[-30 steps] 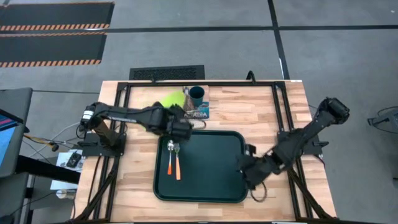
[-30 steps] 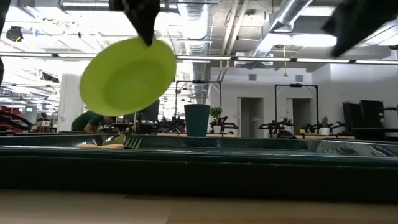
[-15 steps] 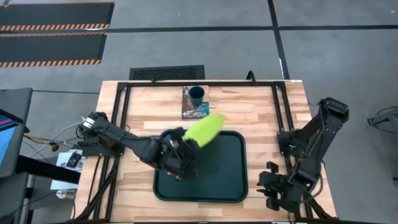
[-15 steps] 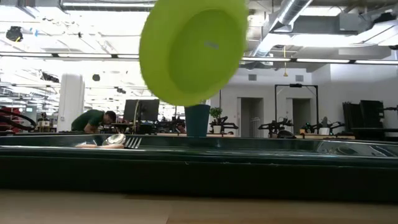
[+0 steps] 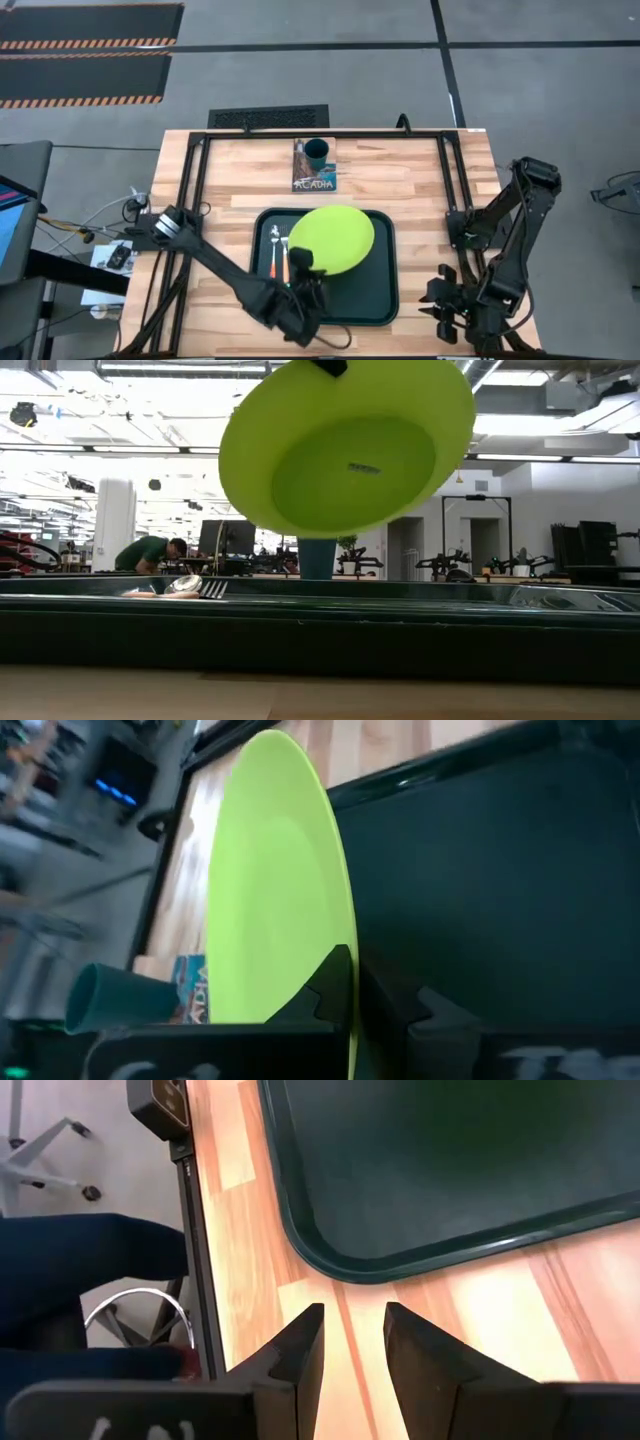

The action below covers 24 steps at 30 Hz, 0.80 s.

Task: Pick and place plate/cup/fork/spoon on tray
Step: Put the green plate on the black tray to the right of the orange fork

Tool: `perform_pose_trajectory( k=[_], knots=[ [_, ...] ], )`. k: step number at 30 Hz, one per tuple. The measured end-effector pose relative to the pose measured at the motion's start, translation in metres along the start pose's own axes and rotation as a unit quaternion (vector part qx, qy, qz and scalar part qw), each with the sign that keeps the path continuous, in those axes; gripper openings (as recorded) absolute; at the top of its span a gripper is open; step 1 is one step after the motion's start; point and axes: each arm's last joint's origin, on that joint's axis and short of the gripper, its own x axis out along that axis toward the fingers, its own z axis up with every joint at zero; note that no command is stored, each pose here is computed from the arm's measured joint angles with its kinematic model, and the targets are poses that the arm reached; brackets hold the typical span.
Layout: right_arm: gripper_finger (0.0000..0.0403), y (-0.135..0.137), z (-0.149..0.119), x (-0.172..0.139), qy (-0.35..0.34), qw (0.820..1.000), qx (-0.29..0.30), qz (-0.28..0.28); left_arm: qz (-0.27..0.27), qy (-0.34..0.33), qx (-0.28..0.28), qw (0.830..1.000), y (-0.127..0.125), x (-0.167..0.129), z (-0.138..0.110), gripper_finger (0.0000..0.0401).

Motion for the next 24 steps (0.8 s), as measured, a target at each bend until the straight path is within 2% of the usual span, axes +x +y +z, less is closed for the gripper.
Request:
perform_pose_trajectory(
  k=[6,11,14,19,24],
  knots=[
    [0.0134,0.000,0.000,0.000,-0.001,1.000,0.002,0.000,-0.005,0.010,0.083,0.996,-0.030,0.006,-0.011,0.0000],
    [0.0134,0.000,0.001,0.001,-0.007,1.000,0.003,-0.002,-0.006,0.015,0.135,0.991,-0.046,0.014,-0.017,0.0000],
    [0.0134,0.000,0.002,0.001,-0.014,1.000,0.004,-0.003,-0.012,0.016,0.150,0.988,-0.051,0.018,-0.018,0.0000],
    [0.0134,0.000,0.002,0.001,-0.014,1.000,0.003,-0.003,-0.024,0.008,0.135,0.991,-0.052,0.017,-0.016,0.0000],
    [0.0134,0.000,0.002,0.001,-0.014,1.000,0.002,-0.003,-0.059,0.024,0.154,0.986,-0.063,0.021,-0.022,0.0000]
  ],
)
